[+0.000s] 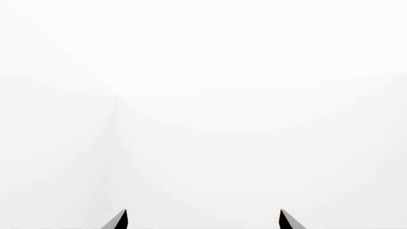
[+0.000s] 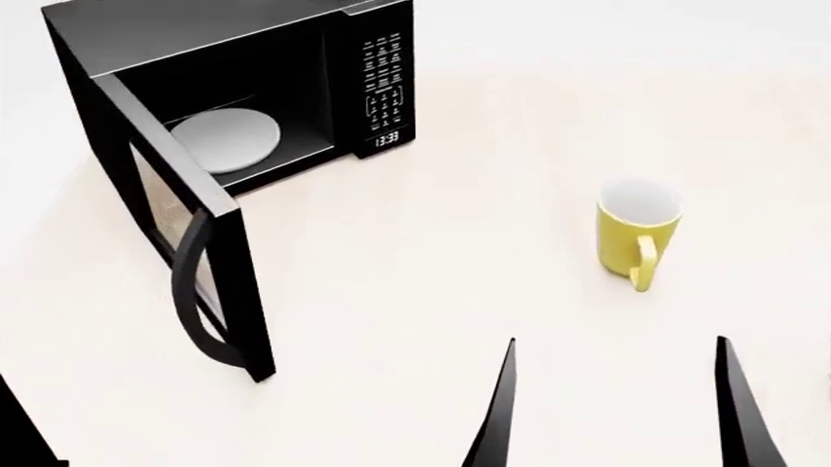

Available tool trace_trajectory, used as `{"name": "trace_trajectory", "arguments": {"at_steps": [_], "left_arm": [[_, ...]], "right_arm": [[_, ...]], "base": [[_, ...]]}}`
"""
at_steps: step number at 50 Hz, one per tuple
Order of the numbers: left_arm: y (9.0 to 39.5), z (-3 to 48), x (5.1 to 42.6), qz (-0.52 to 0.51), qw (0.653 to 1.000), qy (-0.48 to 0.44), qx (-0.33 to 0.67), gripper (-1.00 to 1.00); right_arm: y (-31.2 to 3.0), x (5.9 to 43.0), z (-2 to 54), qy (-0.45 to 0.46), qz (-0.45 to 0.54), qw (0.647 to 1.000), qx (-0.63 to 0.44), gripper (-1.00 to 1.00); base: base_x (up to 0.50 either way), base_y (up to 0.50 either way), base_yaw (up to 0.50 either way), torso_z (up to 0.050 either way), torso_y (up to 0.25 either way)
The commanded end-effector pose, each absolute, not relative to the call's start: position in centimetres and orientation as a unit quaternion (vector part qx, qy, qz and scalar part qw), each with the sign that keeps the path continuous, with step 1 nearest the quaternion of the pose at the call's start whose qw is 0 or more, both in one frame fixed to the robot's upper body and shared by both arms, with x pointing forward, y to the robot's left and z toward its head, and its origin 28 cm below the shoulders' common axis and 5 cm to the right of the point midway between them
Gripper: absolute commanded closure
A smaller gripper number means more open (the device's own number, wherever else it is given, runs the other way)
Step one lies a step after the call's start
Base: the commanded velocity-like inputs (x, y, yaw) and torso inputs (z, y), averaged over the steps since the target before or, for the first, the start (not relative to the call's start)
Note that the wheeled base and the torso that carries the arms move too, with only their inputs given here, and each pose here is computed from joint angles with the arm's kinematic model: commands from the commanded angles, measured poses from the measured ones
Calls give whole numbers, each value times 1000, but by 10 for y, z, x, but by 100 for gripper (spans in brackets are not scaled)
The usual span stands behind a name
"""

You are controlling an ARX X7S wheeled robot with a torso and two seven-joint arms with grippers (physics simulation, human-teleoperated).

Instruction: Close the microwave.

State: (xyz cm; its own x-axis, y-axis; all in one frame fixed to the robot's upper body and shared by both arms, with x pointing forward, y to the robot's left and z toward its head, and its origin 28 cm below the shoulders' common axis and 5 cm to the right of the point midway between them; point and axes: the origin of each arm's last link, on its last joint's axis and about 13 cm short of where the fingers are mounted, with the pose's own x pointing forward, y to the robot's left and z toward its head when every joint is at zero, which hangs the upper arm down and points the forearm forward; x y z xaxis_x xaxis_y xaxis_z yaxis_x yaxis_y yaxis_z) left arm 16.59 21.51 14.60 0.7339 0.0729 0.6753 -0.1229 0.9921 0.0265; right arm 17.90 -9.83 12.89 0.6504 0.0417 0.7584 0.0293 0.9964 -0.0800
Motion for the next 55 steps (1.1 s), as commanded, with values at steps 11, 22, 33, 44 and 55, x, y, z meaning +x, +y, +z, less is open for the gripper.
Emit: {"name": "trace_trajectory", "arguments": {"at_steps": [11,22,33,44,55], "left_arm": [[216,145,166,55,931,-359,37,-100],[215,143,167,52,933,-355,38,-100],[214,143,166,50,933,-354,38,-100],[214,142,166,49,934,-352,38,-100],[213,141,166,47,934,-351,38,-100]], "right_arm": [[-99,182,126,-399,-3,916,-41,-100],[-94,178,128,-403,26,914,-47,-100],[-90,176,127,-408,55,908,-80,-100],[-89,176,126,-407,56,907,-92,-100],[-90,177,125,-404,53,909,-87,-100]], "base": [[115,371,0,0,0],[11,0,0,0,0],[467,10,0,0,0],[500,119,0,0,0],[500,184,0,0,0]]}}
